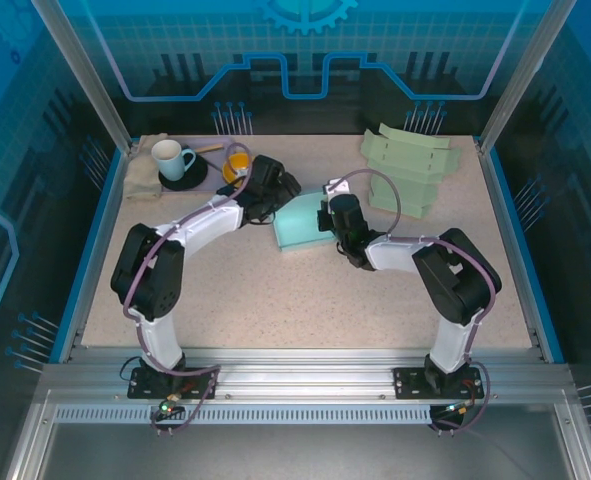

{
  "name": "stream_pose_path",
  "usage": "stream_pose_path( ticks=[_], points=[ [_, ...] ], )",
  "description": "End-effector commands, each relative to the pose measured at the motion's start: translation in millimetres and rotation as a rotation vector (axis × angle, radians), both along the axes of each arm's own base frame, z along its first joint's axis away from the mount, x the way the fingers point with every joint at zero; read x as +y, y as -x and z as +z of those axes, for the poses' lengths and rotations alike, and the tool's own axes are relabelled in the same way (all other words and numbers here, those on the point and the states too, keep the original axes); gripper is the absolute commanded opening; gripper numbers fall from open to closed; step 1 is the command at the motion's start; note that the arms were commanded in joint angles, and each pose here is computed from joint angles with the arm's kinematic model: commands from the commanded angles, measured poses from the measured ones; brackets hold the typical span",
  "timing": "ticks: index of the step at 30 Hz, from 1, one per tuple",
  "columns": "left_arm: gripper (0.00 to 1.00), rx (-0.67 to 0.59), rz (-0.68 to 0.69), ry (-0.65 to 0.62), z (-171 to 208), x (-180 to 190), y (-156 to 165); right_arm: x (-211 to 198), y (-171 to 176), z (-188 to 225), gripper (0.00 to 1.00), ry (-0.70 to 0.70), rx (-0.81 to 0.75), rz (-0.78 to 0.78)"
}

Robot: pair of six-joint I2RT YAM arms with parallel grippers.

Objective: Fold the paper box

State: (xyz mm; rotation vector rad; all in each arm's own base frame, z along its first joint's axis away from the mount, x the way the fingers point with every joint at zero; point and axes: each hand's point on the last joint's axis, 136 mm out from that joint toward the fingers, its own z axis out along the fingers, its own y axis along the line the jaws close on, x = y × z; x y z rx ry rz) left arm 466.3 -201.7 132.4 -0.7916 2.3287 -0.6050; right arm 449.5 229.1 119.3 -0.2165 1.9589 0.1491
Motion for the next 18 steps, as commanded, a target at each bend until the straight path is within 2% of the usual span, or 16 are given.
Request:
stream_pose_path(
  ticks=[1, 7, 13, 18],
  points=[
    [0.92, 0.049, 0.013, 0.028, 14.0, 11.9, 2.6, -2.6, -2.1, 11.8, 0.0, -0.016, -0.049, 0.013],
    [0.97, 0.086, 0.03, 0.089, 24.7, 4.8, 5.3, -4.2, 1.0, 8.5, 0.0, -0.007, -0.041, 0.016],
    [0.96, 0.079, 0.024, 0.085, 19.2, 1.4, -3.1, -2.5, 2.6, 5.1, 0.0, -0.007, -0.03, 0.029],
    [0.95, 0.113, 0.02, 0.148, 12.7, -14.3, 3.3, -1.9, 3.7, 0.8, 0.0, -0.001, -0.014, 0.031]
  ],
)
